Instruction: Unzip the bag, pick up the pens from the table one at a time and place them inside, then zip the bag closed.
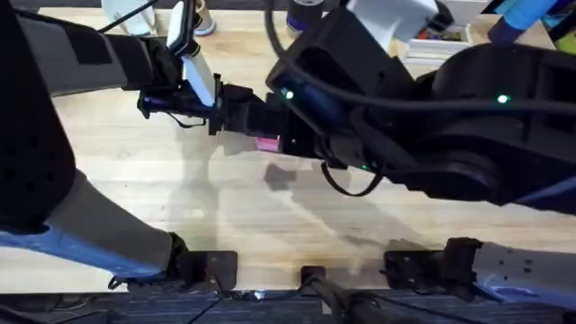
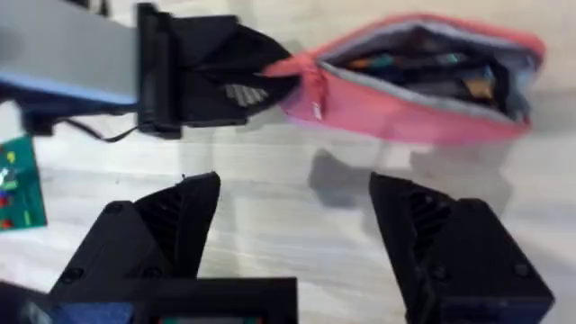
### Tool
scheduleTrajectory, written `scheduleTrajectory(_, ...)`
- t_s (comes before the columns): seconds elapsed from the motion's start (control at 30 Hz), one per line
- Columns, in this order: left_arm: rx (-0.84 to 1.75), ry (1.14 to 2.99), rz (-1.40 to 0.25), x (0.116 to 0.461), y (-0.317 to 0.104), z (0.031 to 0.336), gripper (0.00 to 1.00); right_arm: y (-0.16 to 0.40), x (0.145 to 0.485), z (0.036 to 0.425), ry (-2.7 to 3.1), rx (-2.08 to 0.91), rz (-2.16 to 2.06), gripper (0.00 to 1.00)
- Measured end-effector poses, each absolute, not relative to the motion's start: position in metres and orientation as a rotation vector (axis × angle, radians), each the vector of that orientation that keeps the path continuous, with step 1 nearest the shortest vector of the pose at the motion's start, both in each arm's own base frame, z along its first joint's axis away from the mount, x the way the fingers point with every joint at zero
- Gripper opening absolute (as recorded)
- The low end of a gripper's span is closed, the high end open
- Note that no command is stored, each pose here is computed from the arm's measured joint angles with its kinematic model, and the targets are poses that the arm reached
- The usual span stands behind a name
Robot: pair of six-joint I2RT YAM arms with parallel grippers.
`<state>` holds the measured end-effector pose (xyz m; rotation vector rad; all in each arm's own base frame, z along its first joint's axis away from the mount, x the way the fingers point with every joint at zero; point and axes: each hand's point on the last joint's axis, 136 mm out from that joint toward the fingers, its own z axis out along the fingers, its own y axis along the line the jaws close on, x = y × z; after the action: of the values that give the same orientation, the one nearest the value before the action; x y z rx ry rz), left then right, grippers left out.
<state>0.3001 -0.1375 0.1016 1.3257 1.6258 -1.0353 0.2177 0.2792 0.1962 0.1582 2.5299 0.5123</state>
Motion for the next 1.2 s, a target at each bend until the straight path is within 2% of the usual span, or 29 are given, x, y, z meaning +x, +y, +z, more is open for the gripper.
scheduleTrajectory(0.17,1.326,1.626,-1.035,0.300,-0.138,0.102,0.042,0.268,0.213,0.188,2.565,0.306,0.479,0.996)
scheduleTrajectory(0.43,1.326,1.626,-1.035,0.300,-0.138,0.102,0.042,0.276,0.220,0.164,2.587,0.355,0.418,0.996)
scheduleTrajectory(1.2,1.325,1.628,-1.037,0.300,-0.138,0.102,0.042,0.291,0.264,0.137,2.529,0.503,0.440,0.987)
